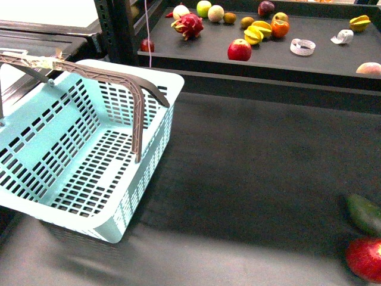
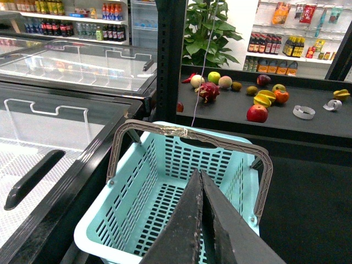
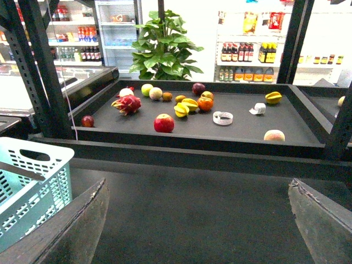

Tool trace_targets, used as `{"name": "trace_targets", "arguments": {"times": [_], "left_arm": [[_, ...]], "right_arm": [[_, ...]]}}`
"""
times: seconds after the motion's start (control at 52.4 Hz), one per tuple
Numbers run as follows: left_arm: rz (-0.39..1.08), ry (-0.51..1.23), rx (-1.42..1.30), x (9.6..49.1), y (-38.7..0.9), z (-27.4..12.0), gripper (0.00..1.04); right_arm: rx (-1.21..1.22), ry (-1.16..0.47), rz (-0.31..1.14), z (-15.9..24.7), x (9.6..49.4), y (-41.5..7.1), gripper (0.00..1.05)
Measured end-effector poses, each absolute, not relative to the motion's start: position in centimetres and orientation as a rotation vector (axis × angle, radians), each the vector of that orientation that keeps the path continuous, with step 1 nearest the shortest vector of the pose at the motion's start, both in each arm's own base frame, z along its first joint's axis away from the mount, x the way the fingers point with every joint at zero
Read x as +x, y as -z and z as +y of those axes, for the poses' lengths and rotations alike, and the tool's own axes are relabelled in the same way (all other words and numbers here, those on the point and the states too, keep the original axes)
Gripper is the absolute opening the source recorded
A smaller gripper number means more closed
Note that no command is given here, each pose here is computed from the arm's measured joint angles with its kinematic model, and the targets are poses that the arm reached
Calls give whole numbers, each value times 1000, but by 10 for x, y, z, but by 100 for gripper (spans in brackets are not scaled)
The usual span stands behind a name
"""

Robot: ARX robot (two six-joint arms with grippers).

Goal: Pick mango with right arm and hold basket with left

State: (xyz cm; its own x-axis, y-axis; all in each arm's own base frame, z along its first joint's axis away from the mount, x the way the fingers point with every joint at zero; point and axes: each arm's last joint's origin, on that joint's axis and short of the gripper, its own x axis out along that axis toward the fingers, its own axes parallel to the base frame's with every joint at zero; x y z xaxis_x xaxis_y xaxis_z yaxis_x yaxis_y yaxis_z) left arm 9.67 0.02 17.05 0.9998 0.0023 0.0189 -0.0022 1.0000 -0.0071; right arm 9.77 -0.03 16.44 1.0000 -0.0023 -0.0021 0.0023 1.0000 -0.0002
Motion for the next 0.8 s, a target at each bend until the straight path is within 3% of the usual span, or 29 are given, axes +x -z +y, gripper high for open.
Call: {"name": "trace_targets", "arguments": {"times": [0.344, 0.477, 0.515, 0.573, 0.649, 0.706, 0.802], "left_arm": [[-19, -2, -7, 97, -170, 0, 66], [-19, -2, -7, 97, -170, 0, 96], [-21, -22, -15, 97, -171, 0, 97], [-87, -286, -157, 104, -177, -3, 96], [-78, -428, -276, 115, -174, -9, 96], [-50, -435, -337, 127, -168, -11, 97], [-53, -398, -452, 181, -174, 11, 96]], "right_arm": [[0, 2, 2, 0, 98, -164, 97], [0, 2, 2, 0, 98, -164, 97], [0, 2, 2, 0, 98, -164, 97], [0, 3, 2, 0, 98, -164, 97], [0, 2, 2, 0, 98, -164, 97], [0, 3, 2, 0, 98, -164, 97], [0, 1, 2, 0, 98, -164, 97]]}}
